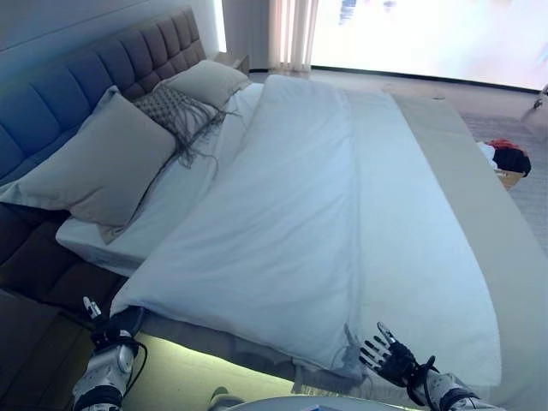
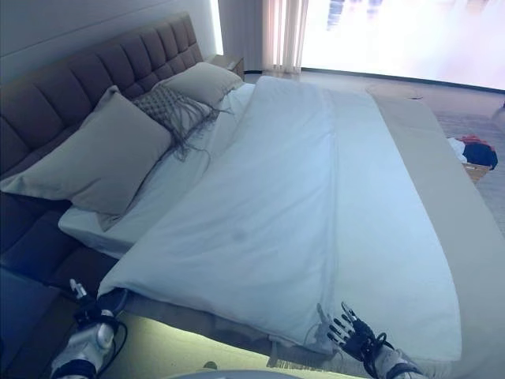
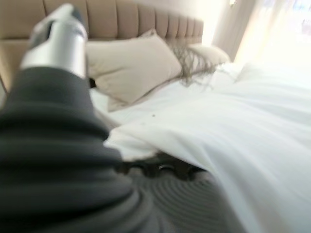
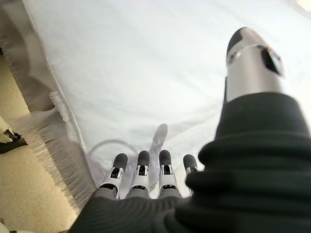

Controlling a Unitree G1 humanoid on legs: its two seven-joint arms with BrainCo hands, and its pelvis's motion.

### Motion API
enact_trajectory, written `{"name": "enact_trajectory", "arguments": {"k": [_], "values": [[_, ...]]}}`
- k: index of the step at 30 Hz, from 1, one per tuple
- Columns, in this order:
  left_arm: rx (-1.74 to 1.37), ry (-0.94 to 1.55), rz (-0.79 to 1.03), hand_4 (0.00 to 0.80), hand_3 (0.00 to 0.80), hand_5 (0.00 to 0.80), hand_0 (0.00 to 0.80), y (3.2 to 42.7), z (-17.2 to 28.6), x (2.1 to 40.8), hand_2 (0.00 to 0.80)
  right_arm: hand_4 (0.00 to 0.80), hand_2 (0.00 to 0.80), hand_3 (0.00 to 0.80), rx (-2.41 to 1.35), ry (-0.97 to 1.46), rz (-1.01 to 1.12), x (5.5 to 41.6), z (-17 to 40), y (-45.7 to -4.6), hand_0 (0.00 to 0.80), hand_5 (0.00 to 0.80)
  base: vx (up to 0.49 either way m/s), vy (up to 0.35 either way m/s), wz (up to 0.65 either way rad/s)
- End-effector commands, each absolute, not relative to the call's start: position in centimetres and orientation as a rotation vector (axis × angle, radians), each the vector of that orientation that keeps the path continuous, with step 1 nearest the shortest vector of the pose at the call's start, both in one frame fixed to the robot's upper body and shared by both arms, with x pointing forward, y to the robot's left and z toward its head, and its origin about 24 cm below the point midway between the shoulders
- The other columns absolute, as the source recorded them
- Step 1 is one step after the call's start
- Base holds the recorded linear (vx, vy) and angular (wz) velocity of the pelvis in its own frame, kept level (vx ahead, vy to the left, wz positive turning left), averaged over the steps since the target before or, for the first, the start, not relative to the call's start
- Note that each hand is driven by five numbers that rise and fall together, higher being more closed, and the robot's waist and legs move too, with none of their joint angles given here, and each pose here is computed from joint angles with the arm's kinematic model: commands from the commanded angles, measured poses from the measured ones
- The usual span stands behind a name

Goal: Make the bed neatly

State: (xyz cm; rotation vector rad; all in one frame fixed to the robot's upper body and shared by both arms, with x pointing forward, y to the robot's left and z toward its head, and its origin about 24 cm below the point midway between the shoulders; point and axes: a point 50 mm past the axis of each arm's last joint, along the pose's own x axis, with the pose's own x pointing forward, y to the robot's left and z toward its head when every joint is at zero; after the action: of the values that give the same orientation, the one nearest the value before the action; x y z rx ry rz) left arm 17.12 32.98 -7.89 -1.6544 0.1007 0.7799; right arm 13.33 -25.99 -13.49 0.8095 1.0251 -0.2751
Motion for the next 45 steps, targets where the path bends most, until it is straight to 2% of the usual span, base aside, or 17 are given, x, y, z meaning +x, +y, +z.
{"name": "enact_trajectory", "arguments": {"k": [1,5,11,15,23,28,32,37,45], "values": [[-1.22,-0.956,1.193,0.0,0.0,0.0,0.0,53.1,10.2,4.1,0.0,0.0,0.0,0.0,0.773,1.027,-0.31,12.6,-13.4,-27.3,0.0,0.0,0.004,0.063,-0.03],[-1.252,-0.943,1.335,0.0,0.0,0.0,0.0,53.0,9.1,2.9,0.0,0.0,0.0,0.0,0.769,1.035,-0.298,12.7,-13.5,-27.0,0.0,0.0,-0.014,0.038,0.0],[-1.259,-0.949,1.411,0.0,0.0,0.0,0.0,53.0,8.7,1.4,0.0,0.0,0.0,0.0,0.754,1.029,-0.301,12.8,-13.2,-27.8,0.0,0.0,-0.02,0.03,0.09],[-1.258,-0.907,1.292,0.0,0.0,0.0,0.0,53.0,8.8,1.5,0.0,0.0,0.0,0.0,0.737,1.029,-0.311,13.0,-12.8,-28.5,0.0,0.0,-0.011,0.019,0.0],[-1.341,-0.775,1.158,0.0,0.0,0.0,0.0,51.1,5.6,4.9,0.0,0.0,0.0,0.0,0.746,1.003,-0.286,13.8,-12.9,-27.7,0.0,0.0,-0.008,-0.022,0.11],[-1.411,-0.602,1.075,0.0,0.0,0.0,0.0,48.8,2.3,6.3,0.0,0.0,0.0,0.0,0.753,1.001,-0.278,14.1,-12.8,-27.6,0.0,0.0,-0.006,-0.007,0.02],[-1.368,-0.333,1.006,0.0,0.0,0.0,0.0,46.5,-0.5,7.3,0.0,0.0,0.0,0.0,0.758,0.993,-0.288,14.1,-12.7,-27.8,0.0,0.0,0.0,0.0,0.0],[-1.333,0.005,0.947,0.0,0.0,0.0,0.0,43.1,-4.2,6.4,0.0,0.0,0.0,0.0,0.749,0.99,-0.314,13.6,-12.5,-28.7,0.0,0.0,-0.006,0.01,0.08],[-1.383,0.074,0.938,0.0,0.0,0.0,0.0,40.5,-6.8,5.6,0.0,0.0,0.0,0.0,0.689,0.981,-0.34,13.9,-11.5,-30.7,0.0,0.0,-0.051,0.092,0.14]]}}
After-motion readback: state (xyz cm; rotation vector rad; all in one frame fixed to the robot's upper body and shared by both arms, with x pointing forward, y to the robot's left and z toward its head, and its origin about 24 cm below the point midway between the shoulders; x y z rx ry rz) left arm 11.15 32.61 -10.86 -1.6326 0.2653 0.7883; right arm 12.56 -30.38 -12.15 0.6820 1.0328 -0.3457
